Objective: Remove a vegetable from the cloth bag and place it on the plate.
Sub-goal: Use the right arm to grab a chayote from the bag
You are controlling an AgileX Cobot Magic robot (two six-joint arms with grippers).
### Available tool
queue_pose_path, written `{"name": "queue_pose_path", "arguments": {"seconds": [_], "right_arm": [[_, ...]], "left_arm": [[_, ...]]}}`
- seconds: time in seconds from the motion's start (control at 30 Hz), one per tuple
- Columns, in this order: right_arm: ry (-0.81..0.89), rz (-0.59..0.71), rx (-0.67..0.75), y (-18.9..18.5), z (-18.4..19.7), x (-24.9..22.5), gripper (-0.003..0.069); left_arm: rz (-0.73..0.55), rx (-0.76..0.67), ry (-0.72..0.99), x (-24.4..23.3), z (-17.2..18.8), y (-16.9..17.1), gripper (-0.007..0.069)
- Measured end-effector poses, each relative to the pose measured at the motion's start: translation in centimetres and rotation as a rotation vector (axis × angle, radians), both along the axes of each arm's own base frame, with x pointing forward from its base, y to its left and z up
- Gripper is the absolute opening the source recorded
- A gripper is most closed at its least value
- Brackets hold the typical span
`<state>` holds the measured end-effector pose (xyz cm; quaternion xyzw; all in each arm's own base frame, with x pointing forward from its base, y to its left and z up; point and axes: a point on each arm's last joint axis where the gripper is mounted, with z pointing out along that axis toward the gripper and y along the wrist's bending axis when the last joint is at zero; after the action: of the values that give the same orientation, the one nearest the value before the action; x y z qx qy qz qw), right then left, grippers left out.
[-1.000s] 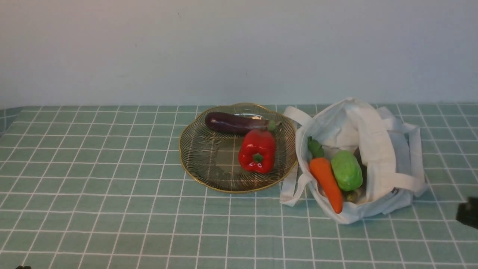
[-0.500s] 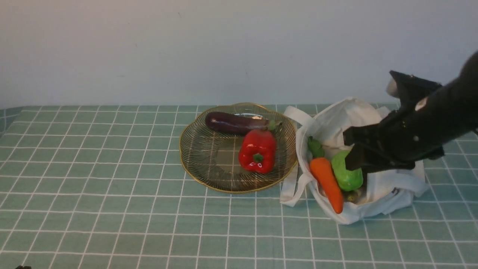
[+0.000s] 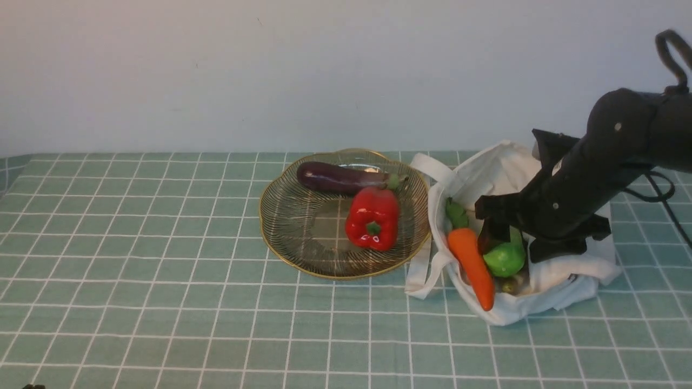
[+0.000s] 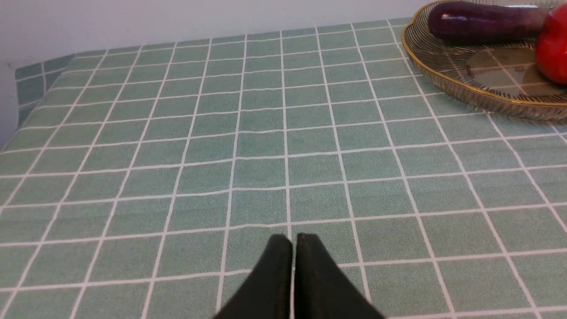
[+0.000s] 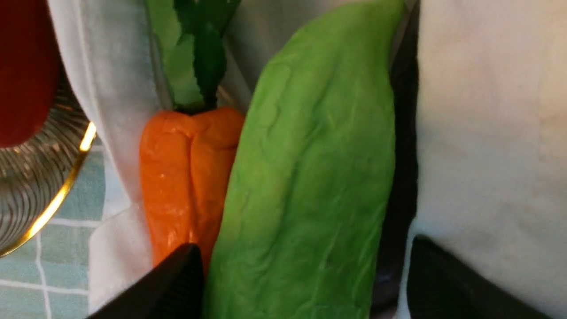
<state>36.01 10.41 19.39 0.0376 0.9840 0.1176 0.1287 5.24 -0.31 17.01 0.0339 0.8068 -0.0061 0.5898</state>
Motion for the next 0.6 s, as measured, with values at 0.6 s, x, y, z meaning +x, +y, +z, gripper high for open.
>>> {"name": "queue_pose_path", "arguments": {"seconds": [0.6], "right_arm": [[-0.075,0.038,0.016,-0.3,4.4,-1.5,0.0392]], "left_arm": [[0.000,0.000,0.000,0.0,0.0,0.0,-0.0005]]}}
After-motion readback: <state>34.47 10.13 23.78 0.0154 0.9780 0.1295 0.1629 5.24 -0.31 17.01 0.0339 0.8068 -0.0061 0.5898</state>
